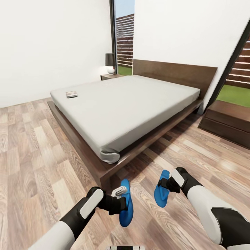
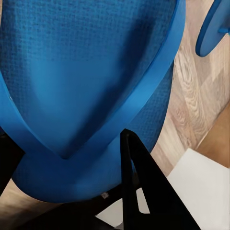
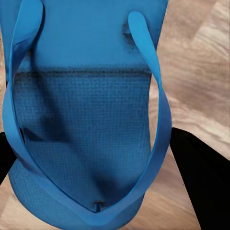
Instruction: In the bedroom, move the book from the bed onto either nightstand, and place the two sandals side by side next to the bed.
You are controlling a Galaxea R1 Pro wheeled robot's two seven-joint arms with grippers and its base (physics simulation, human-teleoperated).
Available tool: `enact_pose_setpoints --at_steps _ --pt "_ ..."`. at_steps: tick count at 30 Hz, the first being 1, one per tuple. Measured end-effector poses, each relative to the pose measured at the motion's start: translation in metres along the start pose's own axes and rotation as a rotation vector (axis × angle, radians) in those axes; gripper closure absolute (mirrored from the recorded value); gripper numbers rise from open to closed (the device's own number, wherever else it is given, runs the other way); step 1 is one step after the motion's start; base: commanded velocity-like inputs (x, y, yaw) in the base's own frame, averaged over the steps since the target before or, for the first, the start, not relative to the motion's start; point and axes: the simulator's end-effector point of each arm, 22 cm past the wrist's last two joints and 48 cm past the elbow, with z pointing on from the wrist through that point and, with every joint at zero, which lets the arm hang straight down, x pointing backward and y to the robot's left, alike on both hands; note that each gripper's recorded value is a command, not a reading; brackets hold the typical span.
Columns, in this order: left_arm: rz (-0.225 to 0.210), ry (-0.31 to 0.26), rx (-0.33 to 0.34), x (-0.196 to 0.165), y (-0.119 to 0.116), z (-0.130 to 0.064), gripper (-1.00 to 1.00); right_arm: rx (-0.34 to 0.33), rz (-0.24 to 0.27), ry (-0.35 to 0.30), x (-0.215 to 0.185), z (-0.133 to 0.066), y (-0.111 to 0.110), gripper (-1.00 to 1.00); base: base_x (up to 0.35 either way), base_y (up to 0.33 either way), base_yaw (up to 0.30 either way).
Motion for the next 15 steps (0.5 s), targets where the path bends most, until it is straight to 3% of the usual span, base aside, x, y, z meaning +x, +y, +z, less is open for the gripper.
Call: enact_pose_setpoints --at_steps 15 --pt "-0.045 0.053 -0.011 0.012 0.023 0.023 1.0 0.026 0.002 0.048 0.017 0.037 -0.009 1.0 0.0 0.0 0.248"
